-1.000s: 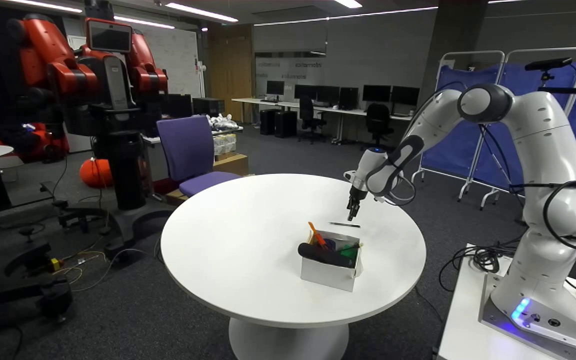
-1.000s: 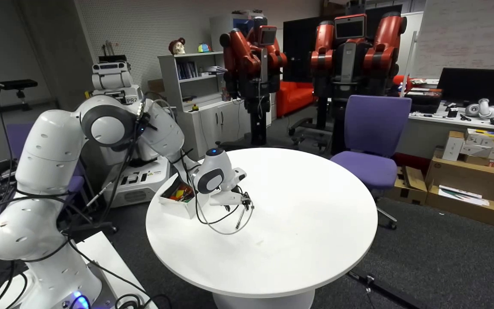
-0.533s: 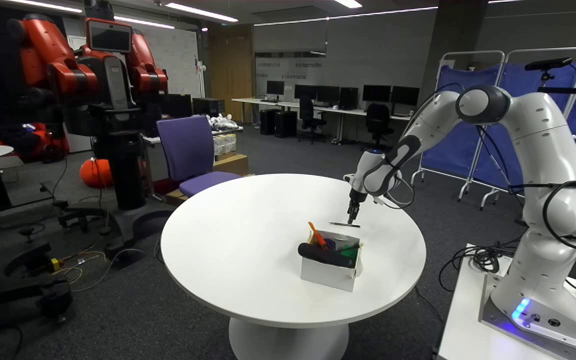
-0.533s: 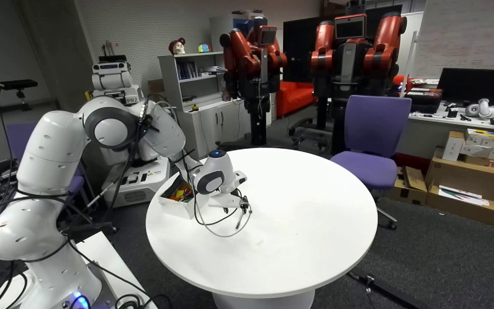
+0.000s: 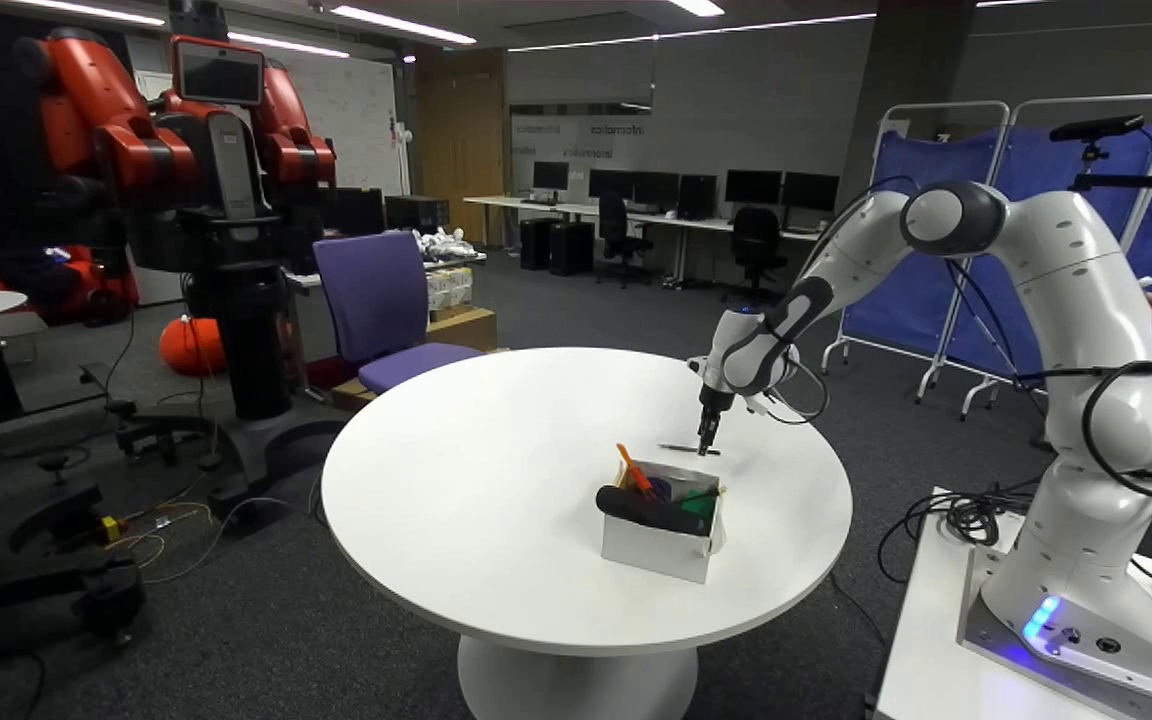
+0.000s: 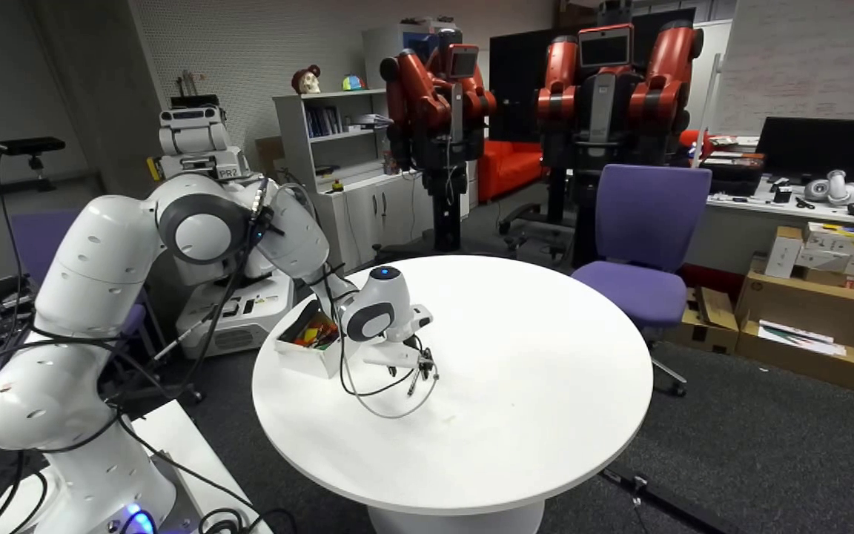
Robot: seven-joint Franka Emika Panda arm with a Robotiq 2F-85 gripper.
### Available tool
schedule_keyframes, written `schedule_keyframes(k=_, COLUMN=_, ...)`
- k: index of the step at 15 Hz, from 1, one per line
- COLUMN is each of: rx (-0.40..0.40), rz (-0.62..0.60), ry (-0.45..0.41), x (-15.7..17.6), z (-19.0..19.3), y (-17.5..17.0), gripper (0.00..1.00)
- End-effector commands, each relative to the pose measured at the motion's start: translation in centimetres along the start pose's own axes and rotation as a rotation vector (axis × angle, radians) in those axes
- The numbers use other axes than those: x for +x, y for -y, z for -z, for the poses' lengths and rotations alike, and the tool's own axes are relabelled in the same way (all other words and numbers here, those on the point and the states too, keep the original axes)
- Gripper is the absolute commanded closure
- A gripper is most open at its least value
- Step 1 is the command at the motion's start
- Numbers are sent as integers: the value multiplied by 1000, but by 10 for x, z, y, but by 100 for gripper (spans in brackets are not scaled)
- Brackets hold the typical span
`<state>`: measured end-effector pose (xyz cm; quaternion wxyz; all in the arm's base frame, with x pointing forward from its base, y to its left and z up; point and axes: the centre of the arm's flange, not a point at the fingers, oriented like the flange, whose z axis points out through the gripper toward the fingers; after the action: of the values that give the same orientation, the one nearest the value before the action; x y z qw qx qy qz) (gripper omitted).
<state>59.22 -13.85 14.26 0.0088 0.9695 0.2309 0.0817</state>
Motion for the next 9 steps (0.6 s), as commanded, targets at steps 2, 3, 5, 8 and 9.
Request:
schedule_keyframes(k=2, rx=30, rz=5, ry=25, x=3, z=-6, y=-18, gripper=4)
schedule_keyframes(k=3, rx=33, rz=3, ry=31, x=3, z=-7, y=-19, gripper=4)
schedule_keyframes(k=5, rx=38, rz=3, ry=39, x=4, z=-9, y=-20, gripper=7)
schedule_keyframes(k=8, rx=42, rz=2, ry=52, x=4, z=-9, y=-25, gripper=26)
schedule_keyframes(k=9, rx=42, rz=2, ry=55, x=4, z=-9, y=-26, gripper=39)
